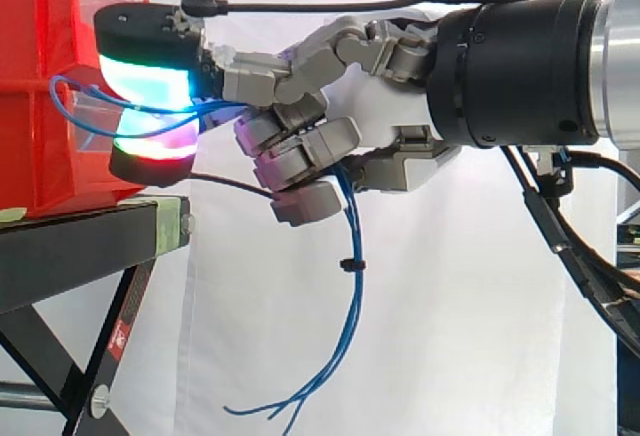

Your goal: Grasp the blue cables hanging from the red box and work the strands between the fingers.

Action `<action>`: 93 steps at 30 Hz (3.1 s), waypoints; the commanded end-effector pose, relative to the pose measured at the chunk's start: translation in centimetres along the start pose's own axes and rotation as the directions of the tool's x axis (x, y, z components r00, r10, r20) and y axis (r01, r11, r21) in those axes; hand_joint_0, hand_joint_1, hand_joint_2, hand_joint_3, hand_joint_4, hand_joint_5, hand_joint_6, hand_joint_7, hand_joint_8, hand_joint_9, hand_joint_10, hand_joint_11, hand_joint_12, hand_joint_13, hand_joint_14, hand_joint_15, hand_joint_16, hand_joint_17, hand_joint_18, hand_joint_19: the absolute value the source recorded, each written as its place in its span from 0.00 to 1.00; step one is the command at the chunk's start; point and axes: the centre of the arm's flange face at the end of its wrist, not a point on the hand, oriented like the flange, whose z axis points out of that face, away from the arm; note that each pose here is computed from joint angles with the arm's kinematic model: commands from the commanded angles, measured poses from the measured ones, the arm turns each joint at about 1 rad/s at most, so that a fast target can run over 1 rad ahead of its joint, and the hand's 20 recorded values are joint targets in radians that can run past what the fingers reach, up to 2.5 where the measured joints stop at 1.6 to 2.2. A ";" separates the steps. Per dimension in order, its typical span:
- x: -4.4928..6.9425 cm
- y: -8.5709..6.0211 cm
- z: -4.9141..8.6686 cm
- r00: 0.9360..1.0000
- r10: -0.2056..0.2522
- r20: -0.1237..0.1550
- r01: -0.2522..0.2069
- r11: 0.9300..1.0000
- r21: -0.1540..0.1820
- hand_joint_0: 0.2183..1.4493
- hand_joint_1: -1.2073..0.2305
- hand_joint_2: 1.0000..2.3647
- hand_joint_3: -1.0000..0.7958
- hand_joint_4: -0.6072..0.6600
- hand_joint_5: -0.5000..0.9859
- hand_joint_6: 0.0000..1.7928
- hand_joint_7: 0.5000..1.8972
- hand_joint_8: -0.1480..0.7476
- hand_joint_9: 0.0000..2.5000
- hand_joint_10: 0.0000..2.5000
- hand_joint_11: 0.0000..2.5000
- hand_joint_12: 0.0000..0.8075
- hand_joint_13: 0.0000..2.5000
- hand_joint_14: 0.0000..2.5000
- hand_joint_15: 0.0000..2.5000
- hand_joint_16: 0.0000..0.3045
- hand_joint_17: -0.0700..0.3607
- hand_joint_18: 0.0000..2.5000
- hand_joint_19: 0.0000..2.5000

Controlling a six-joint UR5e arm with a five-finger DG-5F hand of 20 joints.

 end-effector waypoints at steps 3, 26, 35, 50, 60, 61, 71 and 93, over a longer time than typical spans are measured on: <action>-0.1 -0.1 0.1 0.999 -0.032 0.004 0.032 0.999 0.000 0.49 0.44 0.00 0.06 0.66 0.46 0.36 0.54 0.56 0.36 1.00 0.80 0.53 0.41 1.00 0.52 0.21 0.49 0.56 0.66; -0.1 0.0 0.2 0.997 -0.073 0.007 0.073 0.997 -0.005 0.39 0.34 0.00 0.00 0.69 0.25 0.57 0.43 0.56 0.36 1.00 0.80 0.53 0.41 1.00 0.52 0.21 0.49 0.56 0.66; -0.1 0.2 0.2 0.998 -0.065 0.005 0.065 0.998 -0.009 0.45 0.41 0.00 0.01 0.67 0.30 0.59 0.44 0.56 0.36 1.00 0.80 0.53 0.41 1.00 0.52 0.21 0.49 0.56 0.66; -0.5 0.0 0.3 0.999 -0.032 0.008 0.032 0.999 -0.002 0.44 0.43 0.00 0.04 0.68 0.34 0.48 0.48 0.56 0.36 1.00 0.80 0.53 0.41 1.00 0.52 0.21 0.49 0.56 0.66; -0.7 0.3 0.6 1.000 0.005 0.012 -0.005 1.000 -0.006 0.51 0.41 0.01 0.15 0.67 0.34 0.50 0.48 0.56 0.36 1.00 0.80 0.53 0.41 1.00 0.52 0.21 0.49 0.56 0.66; -0.8 0.4 0.7 1.000 0.005 0.013 -0.005 1.000 -0.006 0.51 0.41 0.01 0.15 0.67 0.34 0.50 0.48 0.56 0.36 1.00 0.80 0.53 0.41 1.00 0.52 0.21 0.49 0.56 0.66; -0.9 1.0 1.2 0.999 0.054 0.004 -0.053 0.998 -0.015 0.49 0.42 0.01 0.12 0.67 0.34 0.51 0.48 0.56 0.36 1.00 0.80 0.53 0.41 1.00 0.52 0.21 0.49 0.56 0.66; -1.7 0.9 1.6 0.999 0.038 0.011 -0.038 0.999 -0.001 0.43 0.43 0.00 0.02 0.68 0.33 0.49 0.47 0.56 0.36 1.00 0.80 0.53 0.41 1.00 0.52 0.21 0.49 0.56 0.66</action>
